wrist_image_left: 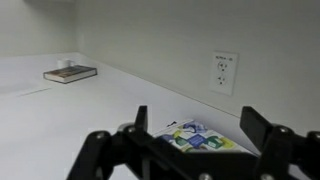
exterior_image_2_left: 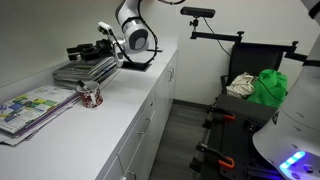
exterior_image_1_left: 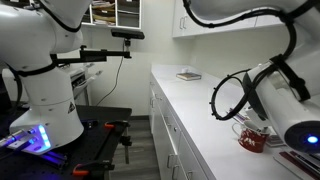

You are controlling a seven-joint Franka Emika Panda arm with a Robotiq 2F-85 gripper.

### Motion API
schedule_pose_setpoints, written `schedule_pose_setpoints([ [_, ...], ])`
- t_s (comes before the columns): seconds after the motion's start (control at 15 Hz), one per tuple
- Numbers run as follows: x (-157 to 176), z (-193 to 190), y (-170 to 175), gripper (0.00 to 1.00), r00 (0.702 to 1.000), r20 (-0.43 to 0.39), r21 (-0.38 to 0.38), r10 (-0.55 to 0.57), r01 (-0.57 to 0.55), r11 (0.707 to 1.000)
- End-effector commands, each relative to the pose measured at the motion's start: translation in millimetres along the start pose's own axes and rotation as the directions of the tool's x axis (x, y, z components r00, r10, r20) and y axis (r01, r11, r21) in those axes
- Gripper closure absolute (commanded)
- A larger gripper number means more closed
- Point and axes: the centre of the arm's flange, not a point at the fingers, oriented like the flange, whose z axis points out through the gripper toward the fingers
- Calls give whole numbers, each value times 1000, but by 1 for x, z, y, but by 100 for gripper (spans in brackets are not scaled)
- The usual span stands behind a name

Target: Pick up the marker and place it in the cup

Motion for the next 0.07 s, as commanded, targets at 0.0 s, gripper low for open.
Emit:
schedule_pose_setpoints([
  [0.0, -21, -6, 14, 0, 999, -32, -18, -37, 37, 999],
])
